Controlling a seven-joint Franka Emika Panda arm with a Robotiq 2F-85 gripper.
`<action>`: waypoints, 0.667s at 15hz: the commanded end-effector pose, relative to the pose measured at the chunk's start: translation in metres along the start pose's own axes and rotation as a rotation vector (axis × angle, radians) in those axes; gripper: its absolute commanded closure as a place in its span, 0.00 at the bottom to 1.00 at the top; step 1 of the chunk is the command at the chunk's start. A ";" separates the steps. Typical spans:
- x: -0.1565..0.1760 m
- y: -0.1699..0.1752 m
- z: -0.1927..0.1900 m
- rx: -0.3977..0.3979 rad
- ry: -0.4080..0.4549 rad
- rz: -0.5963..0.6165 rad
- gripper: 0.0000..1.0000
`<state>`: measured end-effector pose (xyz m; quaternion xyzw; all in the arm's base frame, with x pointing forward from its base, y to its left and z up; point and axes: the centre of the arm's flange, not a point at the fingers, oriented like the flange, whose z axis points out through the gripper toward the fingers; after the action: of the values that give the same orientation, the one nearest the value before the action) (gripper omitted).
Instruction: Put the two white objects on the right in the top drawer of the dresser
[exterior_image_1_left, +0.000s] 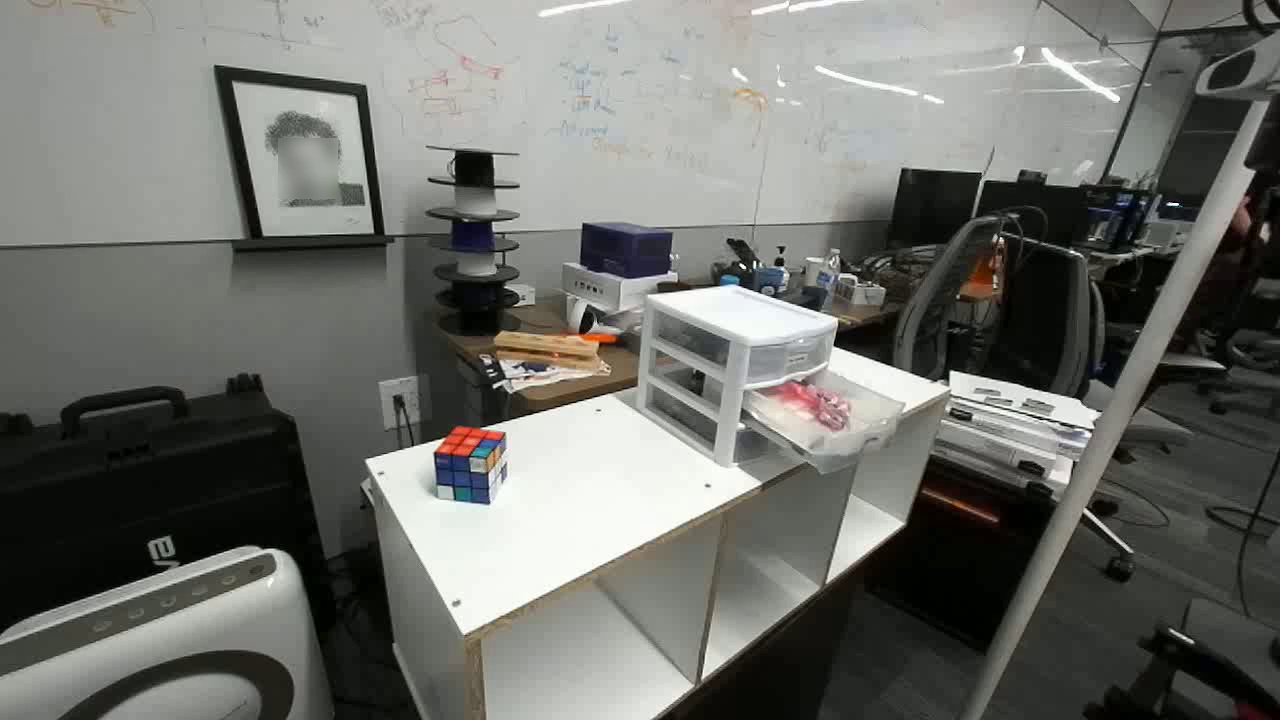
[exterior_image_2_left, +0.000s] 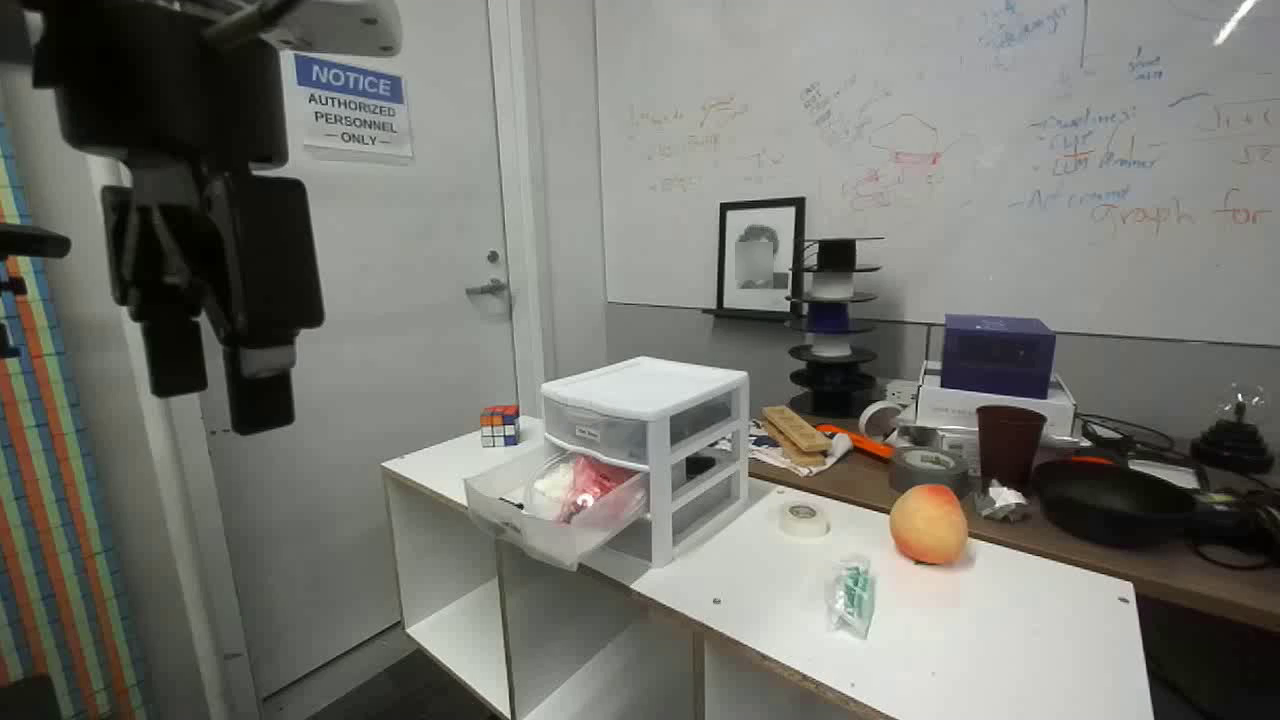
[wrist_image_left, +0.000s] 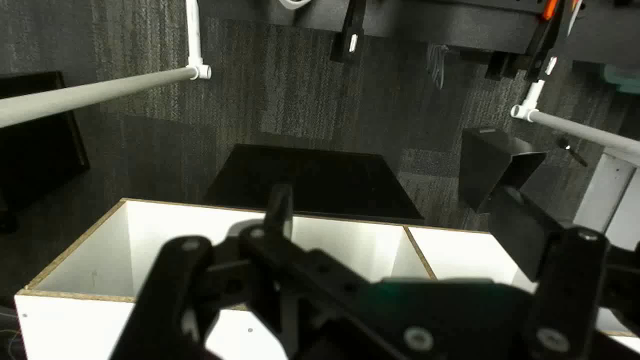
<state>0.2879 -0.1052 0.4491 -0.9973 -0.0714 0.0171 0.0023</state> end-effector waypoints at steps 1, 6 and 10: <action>0.000 0.000 -0.001 -0.001 0.003 0.000 0.00; 0.000 0.001 -0.004 -0.003 0.009 0.001 0.00; 0.000 0.001 -0.004 -0.003 0.009 0.001 0.00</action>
<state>0.2886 -0.1060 0.4532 -0.9974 -0.0708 0.0123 0.0010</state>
